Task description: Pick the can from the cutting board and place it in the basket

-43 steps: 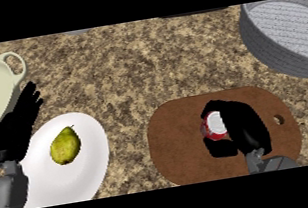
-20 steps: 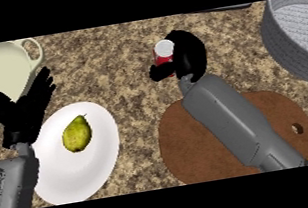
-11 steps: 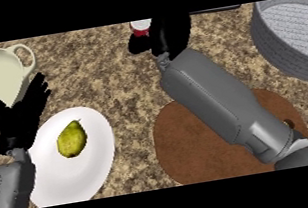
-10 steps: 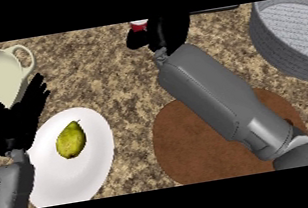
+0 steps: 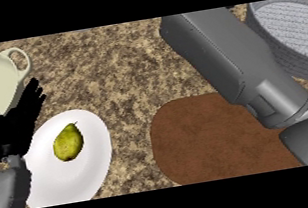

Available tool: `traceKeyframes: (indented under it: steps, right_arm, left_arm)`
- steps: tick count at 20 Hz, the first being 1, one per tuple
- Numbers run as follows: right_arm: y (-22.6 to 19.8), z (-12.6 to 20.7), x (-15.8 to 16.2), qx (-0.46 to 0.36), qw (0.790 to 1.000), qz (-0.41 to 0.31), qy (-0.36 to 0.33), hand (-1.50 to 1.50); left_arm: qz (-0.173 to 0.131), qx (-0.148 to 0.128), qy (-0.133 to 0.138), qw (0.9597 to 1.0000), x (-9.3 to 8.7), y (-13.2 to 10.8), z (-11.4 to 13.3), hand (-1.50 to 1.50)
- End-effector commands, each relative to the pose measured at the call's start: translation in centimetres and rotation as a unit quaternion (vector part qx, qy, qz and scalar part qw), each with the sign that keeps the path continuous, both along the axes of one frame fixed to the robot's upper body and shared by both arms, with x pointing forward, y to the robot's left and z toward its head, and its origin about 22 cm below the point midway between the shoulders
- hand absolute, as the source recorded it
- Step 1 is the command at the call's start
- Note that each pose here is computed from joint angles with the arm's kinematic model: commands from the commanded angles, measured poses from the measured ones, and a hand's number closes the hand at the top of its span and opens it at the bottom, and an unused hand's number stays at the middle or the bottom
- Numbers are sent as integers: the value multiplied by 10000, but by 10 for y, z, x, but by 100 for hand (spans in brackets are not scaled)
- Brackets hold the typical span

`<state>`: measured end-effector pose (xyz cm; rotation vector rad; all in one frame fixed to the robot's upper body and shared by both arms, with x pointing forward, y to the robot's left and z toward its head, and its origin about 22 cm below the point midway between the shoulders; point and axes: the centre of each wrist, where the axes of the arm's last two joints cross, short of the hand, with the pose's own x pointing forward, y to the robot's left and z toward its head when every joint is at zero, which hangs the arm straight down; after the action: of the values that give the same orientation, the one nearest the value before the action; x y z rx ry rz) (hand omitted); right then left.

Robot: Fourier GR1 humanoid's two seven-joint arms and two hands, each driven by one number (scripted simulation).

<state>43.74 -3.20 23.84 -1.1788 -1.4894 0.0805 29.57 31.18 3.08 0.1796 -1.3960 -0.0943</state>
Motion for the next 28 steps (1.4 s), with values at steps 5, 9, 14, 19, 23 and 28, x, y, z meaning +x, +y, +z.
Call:
traceKeyframes:
  steps: [5, 9, 14, 19, 23, 28]
  right_arm:
    - [-42, 38, 25, -4, 9960, -867, -219, 150]
    - [-94, 46, 37, -193, 9897, -1417, -33, 150]
    - [-115, 46, 43, -448, 9769, -2088, 100, 150]
    - [-166, 26, 45, -386, 9758, -2147, 109, 150]
    - [-189, 16, 44, -389, 9749, -2172, 286, 150]
    - [-225, -26, 38, -345, 9754, -2172, 141, 150]
  left_arm:
    - [-9, -5, -10, 10000, 11, -23, 10, 0]
    - [-21, 10, -47, 10000, 14, -11, 23, 0]
    - [-58, -81, 9, 9999, 1, 1, 10, 0]
    - [103, -78, -35, 9999, 0, 4, 4, 0]
    - [38, -13, 84, 10000, 1, 6, 3, 0]
    - [41, 31, 44, 10000, -4, 12, 17, 0]
